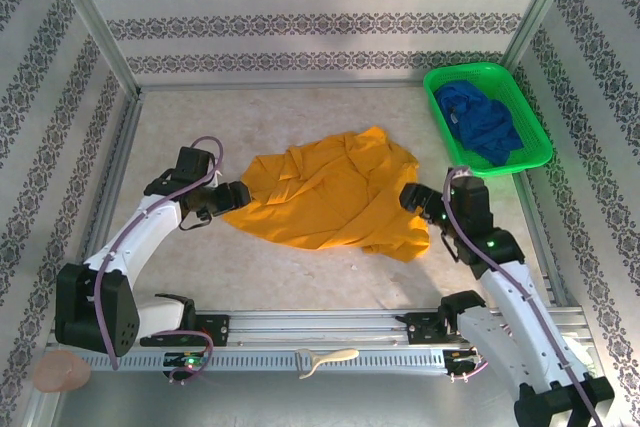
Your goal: Fold the inside-out t-shirt
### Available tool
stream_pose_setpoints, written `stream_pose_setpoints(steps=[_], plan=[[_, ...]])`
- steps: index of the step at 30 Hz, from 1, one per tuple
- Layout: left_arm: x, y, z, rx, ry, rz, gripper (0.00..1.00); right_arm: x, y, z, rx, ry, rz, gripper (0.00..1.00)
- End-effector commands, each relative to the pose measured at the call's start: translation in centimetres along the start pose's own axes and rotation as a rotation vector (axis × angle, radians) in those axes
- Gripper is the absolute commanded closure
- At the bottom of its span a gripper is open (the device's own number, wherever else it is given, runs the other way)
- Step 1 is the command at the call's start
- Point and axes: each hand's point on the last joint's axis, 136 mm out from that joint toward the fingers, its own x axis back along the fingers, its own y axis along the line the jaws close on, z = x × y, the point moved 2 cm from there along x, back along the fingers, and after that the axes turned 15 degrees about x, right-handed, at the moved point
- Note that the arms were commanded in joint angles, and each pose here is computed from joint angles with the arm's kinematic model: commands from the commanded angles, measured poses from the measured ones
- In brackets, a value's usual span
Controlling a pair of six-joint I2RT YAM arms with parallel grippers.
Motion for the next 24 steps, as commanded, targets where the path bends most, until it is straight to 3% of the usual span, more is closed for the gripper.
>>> stream_pose_setpoints(steps=[1, 3, 5, 10, 18, 24], plan=[[0.6, 0.3, 0.1, 0.022, -0.011, 0.007, 0.24, -0.6, -0.3, 5.7, -0.121, 0.177, -0.044, 0.16], [0.6, 0.3, 0.2, 0.022, -0.011, 0.007, 0.24, -1.2, -0.2, 8.2, -0.158, 0.239, -0.075, 0.27], [0.6, 0.2, 0.1, 0.022, -0.014, 0.011, 0.23, -1.8, -0.3, 10.3, -0.16, 0.292, -0.066, 0.31], [0.5, -0.2, -0.3, 0.018, -0.009, 0.018, 0.22, -2.8, -1.0, 13.4, -0.12, 0.338, 0.018, 0.31], [-0.5, -0.2, 0.0, 0.035, 0.013, 0.041, 0.22, -4.6, -1.2, 13.5, -0.088, 0.315, 0.085, 0.35], [-1.0, -0.1, 0.3, 0.047, 0.02, 0.055, 0.21, -5.8, -0.9, 12.5, -0.082, 0.284, 0.094, 0.47]])
